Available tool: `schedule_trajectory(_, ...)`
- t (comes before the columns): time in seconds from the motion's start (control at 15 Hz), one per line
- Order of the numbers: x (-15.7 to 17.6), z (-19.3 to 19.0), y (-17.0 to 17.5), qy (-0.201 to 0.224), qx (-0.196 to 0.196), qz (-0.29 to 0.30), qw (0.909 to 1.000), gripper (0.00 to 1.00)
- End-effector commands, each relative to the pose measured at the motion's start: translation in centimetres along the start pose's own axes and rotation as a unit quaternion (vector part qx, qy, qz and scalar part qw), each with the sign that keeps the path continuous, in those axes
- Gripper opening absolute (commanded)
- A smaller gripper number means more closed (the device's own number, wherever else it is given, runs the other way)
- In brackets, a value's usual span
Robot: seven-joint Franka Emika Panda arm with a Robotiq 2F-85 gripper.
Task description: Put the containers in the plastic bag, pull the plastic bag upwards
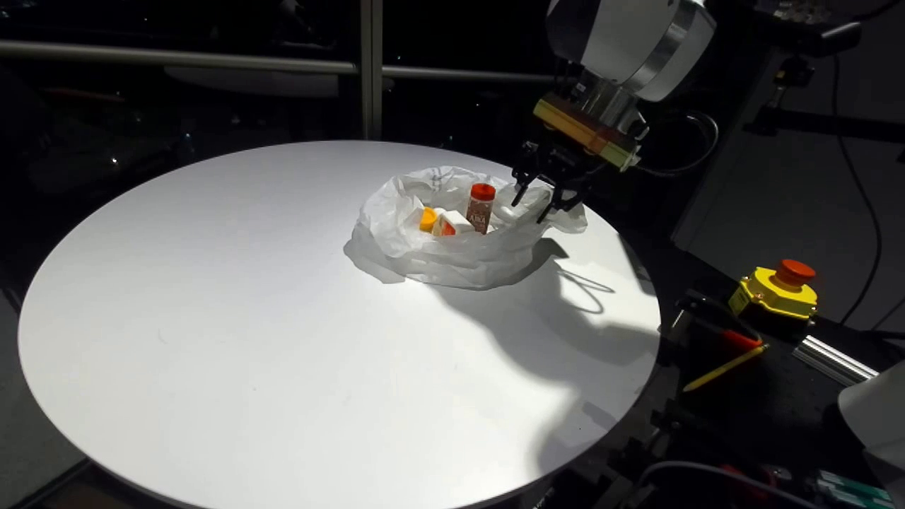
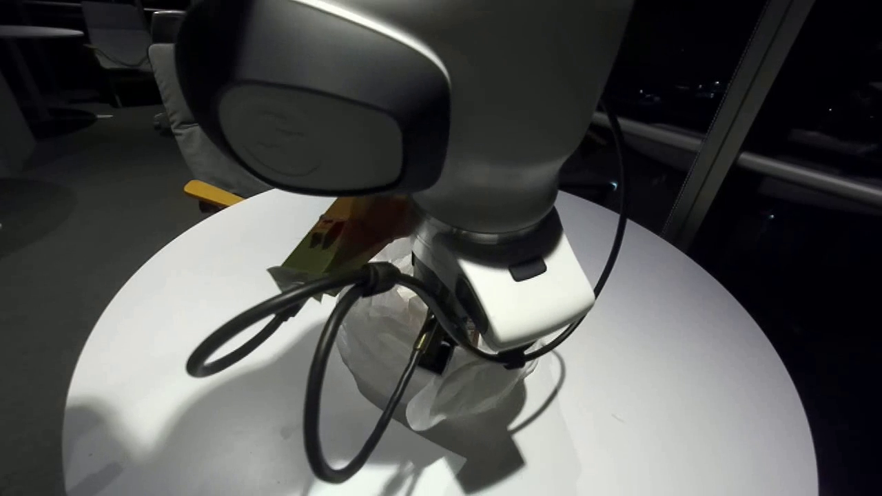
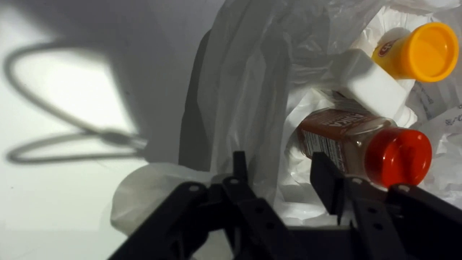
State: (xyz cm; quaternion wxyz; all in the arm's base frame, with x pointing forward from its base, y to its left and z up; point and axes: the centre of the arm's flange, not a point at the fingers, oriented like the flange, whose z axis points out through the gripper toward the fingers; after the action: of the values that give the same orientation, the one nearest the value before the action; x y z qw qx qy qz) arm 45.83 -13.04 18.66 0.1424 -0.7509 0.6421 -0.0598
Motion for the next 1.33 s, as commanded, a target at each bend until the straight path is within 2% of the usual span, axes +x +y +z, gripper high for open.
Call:
schedule_trajectory(0.0,-0.1,1.0,-0.3,0.017,0.027,-0.001,0.9995,0.20)
schedule_trajectory(0.13,-0.2,1.2,-0.4,0.015,0.032,0.000,0.9994,0.05)
schedule_trajectory(0.2,-0.2,1.3,-0.4,0.009,0.038,0.002,0.9992,0.01)
schedule_trajectory(0.4,-0.1,1.1,-0.9,0.000,0.089,0.008,0.9960,0.00)
schedule_trajectory(0.67,0.0,-0.3,-2.1,-0.001,0.173,0.007,0.9848,0.00)
schedule_trajectory(0.93,0.1,-3.2,-3.7,0.022,0.257,-0.014,0.9661,0.00)
schedule_trajectory(1.27,-1.6,-7.0,-4.7,0.034,0.338,-0.089,0.9365,0.00)
